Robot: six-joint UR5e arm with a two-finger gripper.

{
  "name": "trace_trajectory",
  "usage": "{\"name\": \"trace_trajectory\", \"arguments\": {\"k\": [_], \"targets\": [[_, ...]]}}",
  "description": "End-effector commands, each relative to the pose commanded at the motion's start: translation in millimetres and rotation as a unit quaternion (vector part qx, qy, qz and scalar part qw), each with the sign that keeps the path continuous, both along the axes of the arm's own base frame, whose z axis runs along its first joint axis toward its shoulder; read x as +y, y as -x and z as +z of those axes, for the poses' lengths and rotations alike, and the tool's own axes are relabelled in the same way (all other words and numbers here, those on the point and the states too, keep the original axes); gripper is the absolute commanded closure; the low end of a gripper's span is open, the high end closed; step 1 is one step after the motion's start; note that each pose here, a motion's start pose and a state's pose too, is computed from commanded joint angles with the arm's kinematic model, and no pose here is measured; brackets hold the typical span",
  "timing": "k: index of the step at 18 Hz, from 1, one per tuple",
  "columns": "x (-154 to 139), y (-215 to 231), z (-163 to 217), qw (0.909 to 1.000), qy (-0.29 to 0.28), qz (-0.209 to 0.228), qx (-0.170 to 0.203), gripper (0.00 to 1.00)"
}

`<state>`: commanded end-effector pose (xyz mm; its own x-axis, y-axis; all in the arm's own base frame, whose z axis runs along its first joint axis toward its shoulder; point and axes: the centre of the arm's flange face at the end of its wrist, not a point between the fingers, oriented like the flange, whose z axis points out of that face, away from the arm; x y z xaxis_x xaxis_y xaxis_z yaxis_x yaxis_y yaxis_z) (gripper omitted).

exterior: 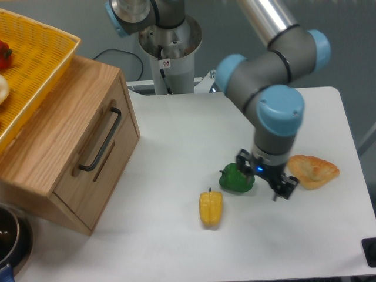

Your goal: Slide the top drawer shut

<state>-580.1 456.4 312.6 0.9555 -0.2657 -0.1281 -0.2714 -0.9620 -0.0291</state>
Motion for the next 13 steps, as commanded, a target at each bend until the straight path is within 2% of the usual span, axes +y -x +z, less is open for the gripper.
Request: {"name": "trace_trajectory", "arguments": {"k": [3,6,10,13], "targets": [[-9,22,-19,0.9999,0.01,-0.006,0.001,0.0],[-34,57,-20,0.9978,0.001,-0.066,0.005,0.0],[-49,70,-15,0.9977,-0.003,-0.068,0.008,0.0],[-62,75,-25,0.9976,0.033,-0.06,0.011,0.0]]}}
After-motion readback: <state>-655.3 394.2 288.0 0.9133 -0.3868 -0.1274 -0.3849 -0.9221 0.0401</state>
